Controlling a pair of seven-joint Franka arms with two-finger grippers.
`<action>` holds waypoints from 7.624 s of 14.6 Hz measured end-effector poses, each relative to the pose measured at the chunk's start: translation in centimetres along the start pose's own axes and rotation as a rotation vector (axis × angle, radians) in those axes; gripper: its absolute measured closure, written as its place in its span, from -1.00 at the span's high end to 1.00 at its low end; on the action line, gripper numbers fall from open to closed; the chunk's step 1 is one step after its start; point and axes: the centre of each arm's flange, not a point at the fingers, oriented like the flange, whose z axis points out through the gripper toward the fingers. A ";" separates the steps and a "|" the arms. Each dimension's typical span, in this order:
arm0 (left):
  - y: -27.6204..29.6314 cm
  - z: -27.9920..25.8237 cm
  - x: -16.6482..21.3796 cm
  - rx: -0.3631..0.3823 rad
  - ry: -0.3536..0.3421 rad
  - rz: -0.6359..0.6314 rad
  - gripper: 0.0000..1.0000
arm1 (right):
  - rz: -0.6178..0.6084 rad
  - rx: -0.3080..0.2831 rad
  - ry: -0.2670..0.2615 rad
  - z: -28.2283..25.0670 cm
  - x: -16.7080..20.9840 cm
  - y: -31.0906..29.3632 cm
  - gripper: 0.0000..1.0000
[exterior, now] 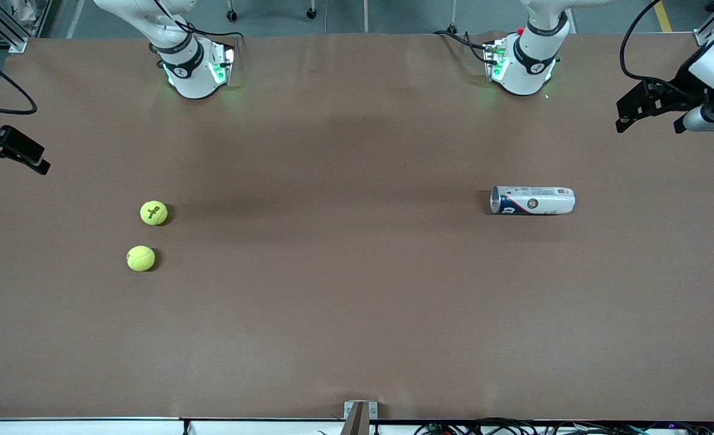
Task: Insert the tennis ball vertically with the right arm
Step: 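Reach the left gripper down to the white tennis-ball can, then grasp the can with the left gripper while the right gripper reaches the balls, then lift the can upright with the left gripper while the right gripper grasps a ball, then carry the Roland Garros ball with the right gripper over the can opening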
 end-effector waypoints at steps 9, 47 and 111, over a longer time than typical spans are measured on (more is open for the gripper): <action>0.0 1.2 0.0 0.002 -0.025 -0.036 1.00 | 0.000 0.000 0.000 0.0 0.0 0.0 1.00; 7.7 49.1 -4.2 0.506 0.253 -1.423 0.99 | 0.003 0.002 -0.218 29.3 9.4 -0.1 1.00; 41.5 42.9 6.8 -0.605 -0.760 -1.320 0.51 | 0.351 0.102 -0.339 19.5 -3.3 -34.2 0.31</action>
